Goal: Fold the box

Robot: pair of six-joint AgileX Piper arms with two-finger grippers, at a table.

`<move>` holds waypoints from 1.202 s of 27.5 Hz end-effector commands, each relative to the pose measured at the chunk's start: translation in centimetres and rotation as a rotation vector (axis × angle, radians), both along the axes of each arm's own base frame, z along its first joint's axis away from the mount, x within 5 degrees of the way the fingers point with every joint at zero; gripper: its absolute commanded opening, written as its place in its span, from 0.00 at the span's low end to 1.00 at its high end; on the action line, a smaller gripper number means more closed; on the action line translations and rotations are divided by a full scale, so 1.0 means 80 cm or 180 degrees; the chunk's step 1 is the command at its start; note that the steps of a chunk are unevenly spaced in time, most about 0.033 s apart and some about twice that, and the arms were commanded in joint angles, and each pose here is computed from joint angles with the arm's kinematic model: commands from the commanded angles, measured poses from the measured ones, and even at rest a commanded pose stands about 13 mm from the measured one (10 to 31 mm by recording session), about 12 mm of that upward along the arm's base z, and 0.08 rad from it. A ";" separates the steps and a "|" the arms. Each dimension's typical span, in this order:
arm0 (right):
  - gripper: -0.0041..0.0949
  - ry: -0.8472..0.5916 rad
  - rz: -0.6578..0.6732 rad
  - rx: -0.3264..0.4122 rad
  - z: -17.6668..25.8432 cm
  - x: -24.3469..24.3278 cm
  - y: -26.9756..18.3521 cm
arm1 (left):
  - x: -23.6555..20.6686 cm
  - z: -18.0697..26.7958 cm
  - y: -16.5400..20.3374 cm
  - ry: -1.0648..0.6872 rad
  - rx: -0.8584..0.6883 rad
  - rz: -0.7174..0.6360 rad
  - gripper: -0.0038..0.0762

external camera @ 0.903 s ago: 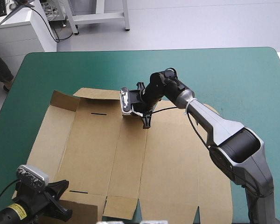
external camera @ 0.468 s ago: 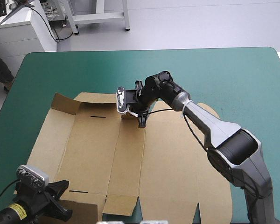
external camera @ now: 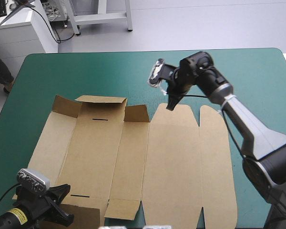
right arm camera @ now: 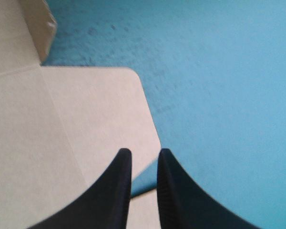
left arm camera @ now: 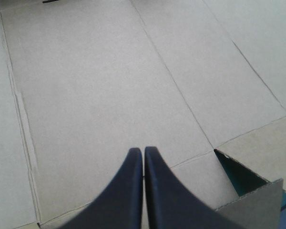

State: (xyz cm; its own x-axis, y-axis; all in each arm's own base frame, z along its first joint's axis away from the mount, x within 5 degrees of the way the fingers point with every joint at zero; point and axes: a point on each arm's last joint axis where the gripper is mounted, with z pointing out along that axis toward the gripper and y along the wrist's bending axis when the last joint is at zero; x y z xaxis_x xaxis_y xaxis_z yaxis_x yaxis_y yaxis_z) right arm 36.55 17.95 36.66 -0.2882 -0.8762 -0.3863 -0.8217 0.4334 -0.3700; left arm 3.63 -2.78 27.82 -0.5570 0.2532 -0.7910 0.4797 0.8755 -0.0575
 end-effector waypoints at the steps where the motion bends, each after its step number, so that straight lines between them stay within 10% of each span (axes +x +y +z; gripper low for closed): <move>1: 0.12 -0.0173 -0.0562 0.0364 0.070 -0.028 -0.067 | 0.004 0.015 -0.003 -0.0201 -0.0147 0.0010 0.04; 7: 0.04 -0.0189 -0.1476 0.1038 0.113 -0.064 -0.167 | 0.004 0.015 -0.003 -0.0201 -0.0147 0.0010 0.04; 15: 0.04 -0.0056 -0.2489 0.1139 0.086 -0.167 -0.248 | 0.004 0.015 -0.003 -0.0186 -0.0161 0.0022 0.04; 33: 0.04 0.0009 -0.2535 0.1679 -0.030 -0.352 -0.211 | 0.077 0.060 -0.035 0.0372 -0.0086 -0.0023 0.04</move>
